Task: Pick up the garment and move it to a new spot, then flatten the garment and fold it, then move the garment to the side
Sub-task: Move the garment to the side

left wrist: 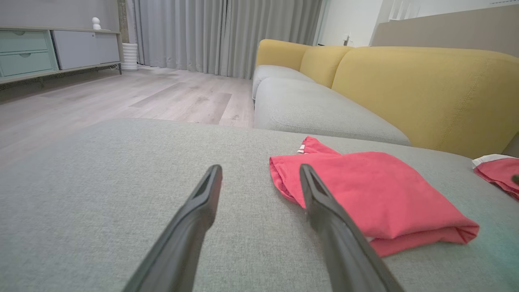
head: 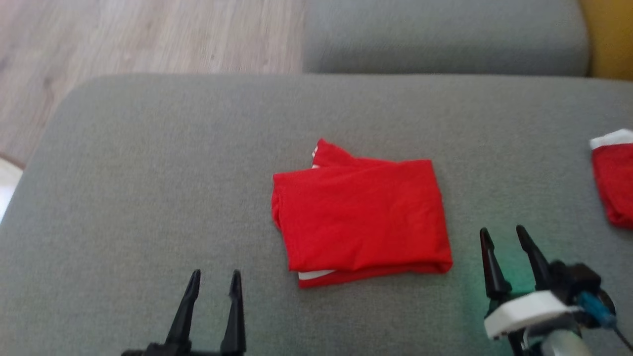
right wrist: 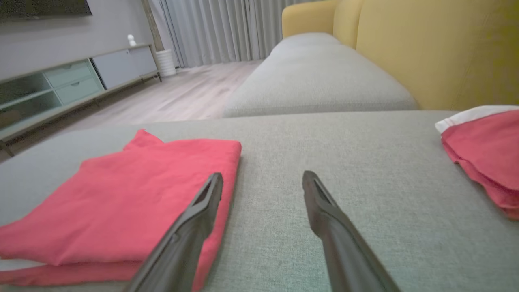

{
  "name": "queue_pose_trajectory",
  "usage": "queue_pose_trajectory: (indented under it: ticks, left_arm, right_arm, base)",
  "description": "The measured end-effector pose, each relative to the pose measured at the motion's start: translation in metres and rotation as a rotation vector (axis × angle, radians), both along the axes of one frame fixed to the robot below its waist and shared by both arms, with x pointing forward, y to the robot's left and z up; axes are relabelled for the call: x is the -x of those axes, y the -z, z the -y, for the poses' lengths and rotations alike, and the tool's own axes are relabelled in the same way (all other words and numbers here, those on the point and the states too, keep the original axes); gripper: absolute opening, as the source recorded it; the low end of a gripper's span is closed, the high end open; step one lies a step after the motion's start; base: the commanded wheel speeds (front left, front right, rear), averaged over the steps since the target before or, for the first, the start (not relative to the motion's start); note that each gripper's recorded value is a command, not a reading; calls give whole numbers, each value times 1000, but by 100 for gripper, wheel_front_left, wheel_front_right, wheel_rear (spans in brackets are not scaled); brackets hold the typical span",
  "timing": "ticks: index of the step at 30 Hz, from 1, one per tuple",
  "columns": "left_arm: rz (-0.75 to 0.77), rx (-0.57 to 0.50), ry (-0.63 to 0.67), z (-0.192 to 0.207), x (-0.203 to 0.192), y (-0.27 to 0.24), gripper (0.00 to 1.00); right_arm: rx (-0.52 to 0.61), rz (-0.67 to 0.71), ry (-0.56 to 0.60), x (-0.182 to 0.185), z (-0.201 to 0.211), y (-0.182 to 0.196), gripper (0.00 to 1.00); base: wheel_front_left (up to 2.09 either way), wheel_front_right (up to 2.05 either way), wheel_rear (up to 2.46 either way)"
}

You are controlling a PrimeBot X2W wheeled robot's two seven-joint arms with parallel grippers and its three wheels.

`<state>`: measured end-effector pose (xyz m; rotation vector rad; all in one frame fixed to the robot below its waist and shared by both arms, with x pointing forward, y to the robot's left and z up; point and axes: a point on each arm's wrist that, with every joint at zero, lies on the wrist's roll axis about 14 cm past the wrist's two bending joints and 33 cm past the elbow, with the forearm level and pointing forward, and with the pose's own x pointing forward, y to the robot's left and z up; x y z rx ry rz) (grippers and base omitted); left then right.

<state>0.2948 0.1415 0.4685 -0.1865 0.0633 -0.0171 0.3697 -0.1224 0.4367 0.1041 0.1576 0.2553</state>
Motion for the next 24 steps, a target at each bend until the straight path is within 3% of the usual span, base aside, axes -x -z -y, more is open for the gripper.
queue_pose_trajectory:
  ticks: [9,14,15,16,17,24]
  left_arm:
    - [-15,5,12,4,-27,3,100]
    - [-8,1,10,3,-36,1,100]
    - [-9,0,6,2,-36,1,100]
    - [-11,-2,1,2,-36,2,100]
    - [-13,-2,0,2,-36,2,100]
    - [-21,17,23,10,-43,5,100]
  right_arm:
    - [-3,-199,-68,-48,-29,42,100]
    - [25,-363,-139,-51,-49,69,100]
    - [21,-378,-142,-52,-50,70,47]
    - [15,-387,-143,-54,-51,70,7]
    - [12,-394,-144,-56,-51,70,0]
    - [1,-366,-107,-63,-34,60,0]
  base:
    - [0,0,0]
    - [0,0,0]
    - [0,0,0]
    - [0,0,0]
    - [0,0,0]
    - [0,0,0]
